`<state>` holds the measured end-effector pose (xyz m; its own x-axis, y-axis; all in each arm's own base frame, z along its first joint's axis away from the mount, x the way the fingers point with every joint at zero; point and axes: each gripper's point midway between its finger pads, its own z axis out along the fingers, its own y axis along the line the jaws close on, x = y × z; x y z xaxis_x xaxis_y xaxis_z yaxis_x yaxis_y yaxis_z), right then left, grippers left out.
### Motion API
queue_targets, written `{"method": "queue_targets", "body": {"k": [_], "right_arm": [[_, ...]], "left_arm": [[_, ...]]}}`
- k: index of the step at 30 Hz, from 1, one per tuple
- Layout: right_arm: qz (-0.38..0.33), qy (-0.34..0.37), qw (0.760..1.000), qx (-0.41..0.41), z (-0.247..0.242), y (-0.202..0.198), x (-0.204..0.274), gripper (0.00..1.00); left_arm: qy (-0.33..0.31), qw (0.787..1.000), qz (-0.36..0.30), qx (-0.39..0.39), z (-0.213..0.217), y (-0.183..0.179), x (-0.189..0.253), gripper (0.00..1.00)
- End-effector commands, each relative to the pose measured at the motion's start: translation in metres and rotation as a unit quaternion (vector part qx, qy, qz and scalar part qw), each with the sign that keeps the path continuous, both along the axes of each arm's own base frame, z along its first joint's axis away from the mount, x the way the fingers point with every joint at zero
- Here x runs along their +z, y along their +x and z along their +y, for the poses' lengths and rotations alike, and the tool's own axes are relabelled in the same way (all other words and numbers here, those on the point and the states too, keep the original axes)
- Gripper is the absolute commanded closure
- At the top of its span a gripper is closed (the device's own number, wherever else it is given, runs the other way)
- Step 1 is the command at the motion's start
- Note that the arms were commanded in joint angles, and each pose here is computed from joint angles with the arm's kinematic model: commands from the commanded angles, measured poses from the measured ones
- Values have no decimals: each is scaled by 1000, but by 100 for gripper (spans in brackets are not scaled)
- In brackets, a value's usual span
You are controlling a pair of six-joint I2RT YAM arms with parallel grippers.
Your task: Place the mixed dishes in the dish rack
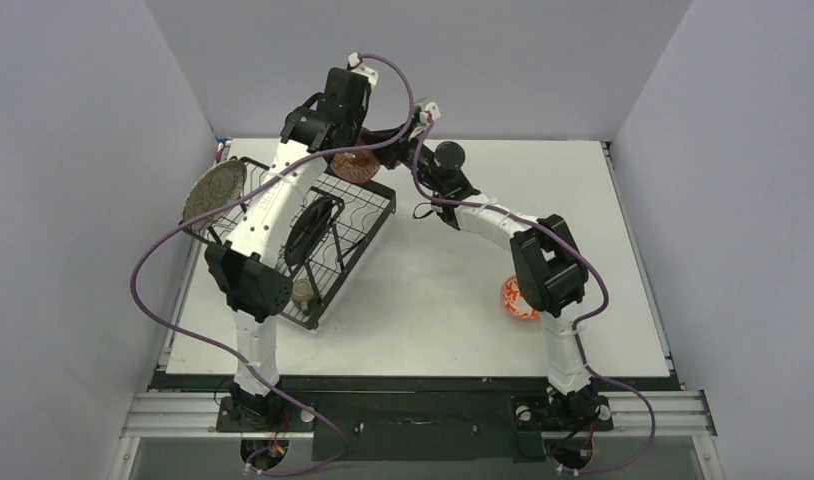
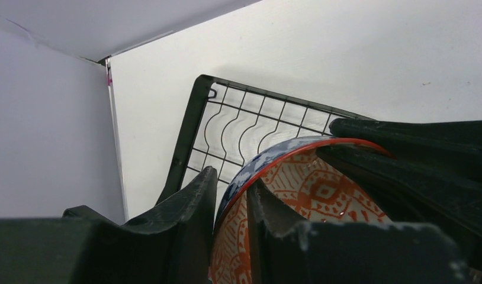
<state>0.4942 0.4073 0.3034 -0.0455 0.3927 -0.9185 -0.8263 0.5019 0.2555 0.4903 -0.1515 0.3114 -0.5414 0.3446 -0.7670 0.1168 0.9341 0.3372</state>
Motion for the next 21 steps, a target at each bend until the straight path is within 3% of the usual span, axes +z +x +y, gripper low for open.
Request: {"method": "queue_targets", "body": {"k": [1, 4, 7, 11, 13, 17, 21], "right_arm": [[-108, 73, 991, 32, -3, -38, 97, 100], [-105, 73, 991, 33, 0, -39, 95, 100], [-88, 64, 994, 20, 1, -33, 91, 100], [-43, 24, 998, -25, 0, -17, 71, 64], [-16, 11, 999, -47, -6, -10, 58, 55], [14, 14, 996, -84, -27, -3, 47, 43], [67, 12, 988, -141, -60, 11, 28, 43]], "left_arm": [[-7, 999, -28, 27, 17, 11, 11, 83], [2, 999, -26, 26, 21, 11, 8, 99], [12, 998, -47, 36, 28, 12, 16, 100], [44, 994, -79, 55, 42, 14, 15, 100], [63, 991, -93, 66, 49, 16, 16, 100], [90, 987, -102, 83, 58, 20, 12, 100], [133, 980, -106, 99, 66, 25, 1, 100]]}}
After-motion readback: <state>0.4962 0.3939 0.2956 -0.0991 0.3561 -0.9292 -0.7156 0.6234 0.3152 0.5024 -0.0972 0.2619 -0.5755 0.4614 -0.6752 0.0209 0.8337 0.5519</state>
